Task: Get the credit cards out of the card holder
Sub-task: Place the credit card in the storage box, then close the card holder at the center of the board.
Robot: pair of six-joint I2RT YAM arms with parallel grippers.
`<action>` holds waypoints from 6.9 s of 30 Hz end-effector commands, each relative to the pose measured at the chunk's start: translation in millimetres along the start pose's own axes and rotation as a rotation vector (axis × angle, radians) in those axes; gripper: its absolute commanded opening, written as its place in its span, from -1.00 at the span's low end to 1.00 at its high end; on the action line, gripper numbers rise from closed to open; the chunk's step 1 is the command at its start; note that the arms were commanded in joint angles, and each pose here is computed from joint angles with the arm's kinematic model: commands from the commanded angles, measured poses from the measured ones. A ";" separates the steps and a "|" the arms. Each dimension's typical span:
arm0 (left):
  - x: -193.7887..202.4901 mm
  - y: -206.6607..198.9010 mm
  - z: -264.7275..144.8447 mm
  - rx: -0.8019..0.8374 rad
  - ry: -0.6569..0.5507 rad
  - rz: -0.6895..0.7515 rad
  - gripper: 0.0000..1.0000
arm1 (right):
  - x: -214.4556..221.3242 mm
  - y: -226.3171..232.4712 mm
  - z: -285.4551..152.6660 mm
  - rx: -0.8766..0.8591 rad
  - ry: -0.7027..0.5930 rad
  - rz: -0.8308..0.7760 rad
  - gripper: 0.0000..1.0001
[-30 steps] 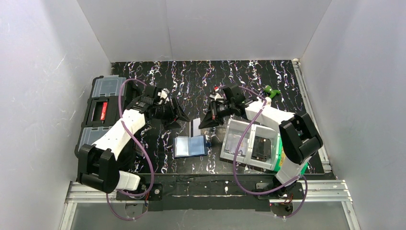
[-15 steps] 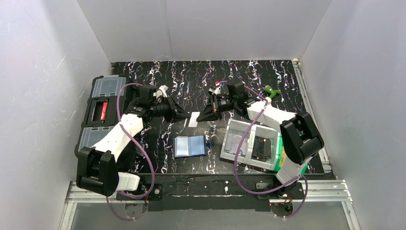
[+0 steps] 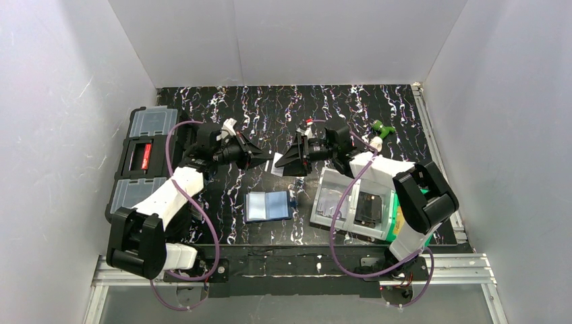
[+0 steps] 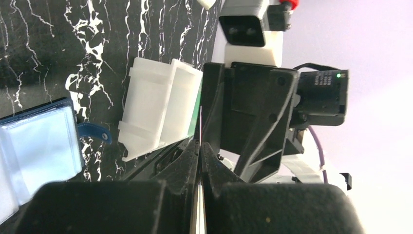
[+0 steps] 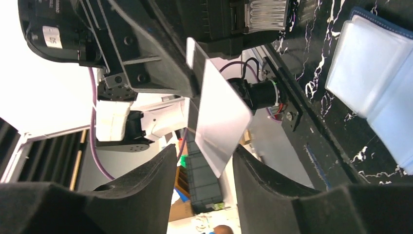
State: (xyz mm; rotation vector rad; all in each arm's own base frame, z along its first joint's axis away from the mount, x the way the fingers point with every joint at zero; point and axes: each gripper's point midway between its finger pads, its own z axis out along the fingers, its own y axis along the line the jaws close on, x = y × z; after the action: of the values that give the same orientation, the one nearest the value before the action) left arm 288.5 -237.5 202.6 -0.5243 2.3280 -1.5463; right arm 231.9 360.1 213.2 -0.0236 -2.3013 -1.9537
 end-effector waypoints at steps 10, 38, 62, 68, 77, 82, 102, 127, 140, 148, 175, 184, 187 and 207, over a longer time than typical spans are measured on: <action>2.8 -24.7 6.0 0.083 -0.058 0.030 -1.00 | -1.6 25.8 -6.5 -0.097 -0.096 -0.008 -0.95; 11.8 21.6 -28.2 -0.351 0.041 0.243 0.96 | 54.5 -80.8 -121.3 0.506 -0.400 -0.096 -0.97; 28.5 36.0 -41.3 -0.389 0.086 0.240 0.96 | 41.8 -139.4 -130.5 0.594 -0.430 -0.027 -0.97; 30.1 36.2 -42.0 -0.387 0.093 0.242 0.96 | 35.8 -149.8 -129.0 0.623 -0.423 0.002 -0.97; 30.3 37.0 -41.1 -0.390 0.102 0.244 0.96 | 36.9 -155.4 -132.0 0.665 -0.415 0.025 -0.33; 29.4 44.1 -42.9 -0.417 0.090 0.242 0.96 | 38.5 -145.0 -138.6 0.694 -0.426 0.016 0.02; 38.3 139.6 -63.5 -0.708 0.043 0.192 0.19 | 39.3 -76.1 -77.6 0.793 -0.292 -0.221 0.41; 42.4 187.5 -33.2 -0.726 0.149 0.180 -0.25 | 16.7 -130.3 31.3 0.918 0.003 -0.233 0.12; 44.3 164.5 -16.1 -0.635 0.167 0.194 -0.92 | 16.4 -168.8 33.1 0.974 0.039 -0.184 0.01; 56.3 158.2 -9.7 -0.664 0.190 0.213 -1.00 | 17.0 -176.7 32.9 0.989 0.048 -0.171 0.01; 61.1 187.5 -18.9 -0.521 0.123 0.101 0.62 | 28.3 -195.4 32.5 0.975 0.090 -0.128 0.01; 63.9 192.3 -14.8 -0.510 0.126 0.062 0.02 | 28.1 -196.3 32.6 0.967 0.090 -0.123 0.00; 62.3 192.2 -17.8 -0.534 0.121 0.064 -0.38 | 27.1 -193.8 33.0 0.963 0.088 -0.128 0.00; 36.0 172.3 -84.8 -0.886 0.136 0.265 -0.91 | 20.2 -104.7 36.8 0.839 0.048 -0.294 0.15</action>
State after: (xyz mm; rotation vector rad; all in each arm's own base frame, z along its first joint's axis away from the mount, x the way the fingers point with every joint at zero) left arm 208.8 -139.7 68.6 -0.3304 2.9068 -0.4983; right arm 192.4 374.1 69.5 0.3742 -2.9605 -0.8198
